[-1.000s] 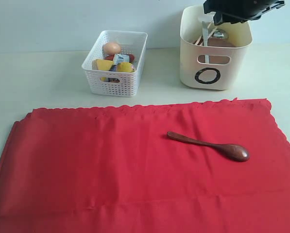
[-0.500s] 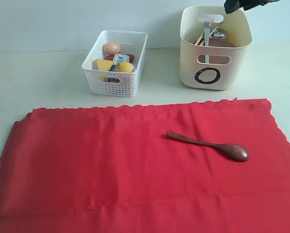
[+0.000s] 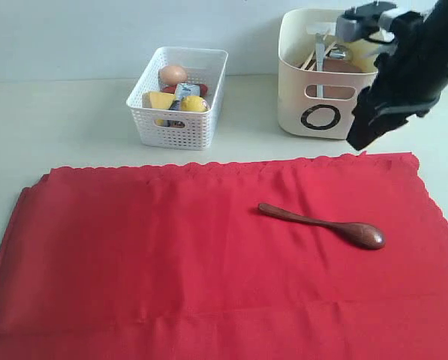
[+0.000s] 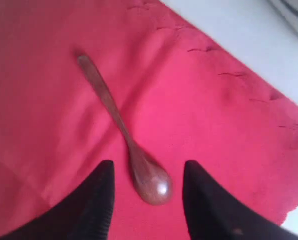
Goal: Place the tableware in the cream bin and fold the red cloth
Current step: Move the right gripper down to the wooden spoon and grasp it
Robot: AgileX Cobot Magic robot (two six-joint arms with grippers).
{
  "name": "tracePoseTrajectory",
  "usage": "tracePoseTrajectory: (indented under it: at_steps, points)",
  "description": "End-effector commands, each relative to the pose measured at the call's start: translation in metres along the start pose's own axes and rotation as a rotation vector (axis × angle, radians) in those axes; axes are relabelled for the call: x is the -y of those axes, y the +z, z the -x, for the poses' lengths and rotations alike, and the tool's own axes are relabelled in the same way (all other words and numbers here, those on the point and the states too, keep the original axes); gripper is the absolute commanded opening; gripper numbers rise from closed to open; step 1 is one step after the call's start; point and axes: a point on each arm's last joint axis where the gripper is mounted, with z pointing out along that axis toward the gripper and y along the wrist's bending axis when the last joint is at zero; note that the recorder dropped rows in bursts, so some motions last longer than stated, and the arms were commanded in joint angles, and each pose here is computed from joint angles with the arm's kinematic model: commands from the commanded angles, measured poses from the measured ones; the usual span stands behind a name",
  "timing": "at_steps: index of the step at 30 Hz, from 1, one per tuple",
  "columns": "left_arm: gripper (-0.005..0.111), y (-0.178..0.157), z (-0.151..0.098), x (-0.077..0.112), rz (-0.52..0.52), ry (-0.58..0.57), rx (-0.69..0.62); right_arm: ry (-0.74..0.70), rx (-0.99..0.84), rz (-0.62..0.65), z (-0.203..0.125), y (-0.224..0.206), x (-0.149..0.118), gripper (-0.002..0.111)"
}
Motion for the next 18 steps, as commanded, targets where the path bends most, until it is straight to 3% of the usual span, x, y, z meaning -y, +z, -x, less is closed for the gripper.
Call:
tracePoseTrajectory:
  at_steps: [1,10,18]
  points:
    - [0.0,0.0,-0.001,0.0,-0.007,0.0,0.003,-0.1,-0.04,0.027,-0.012,0.022,-0.002,0.043]
    - [0.0,0.0,-0.001,0.0,-0.007,0.0,0.003,-0.299,-0.247,0.019,0.003,0.087,-0.039,0.043]
    - [0.0,0.0,-0.001,0.0,-0.007,0.0,0.003,-0.281,-0.297,-0.068,0.005,0.119,-0.034,0.043]
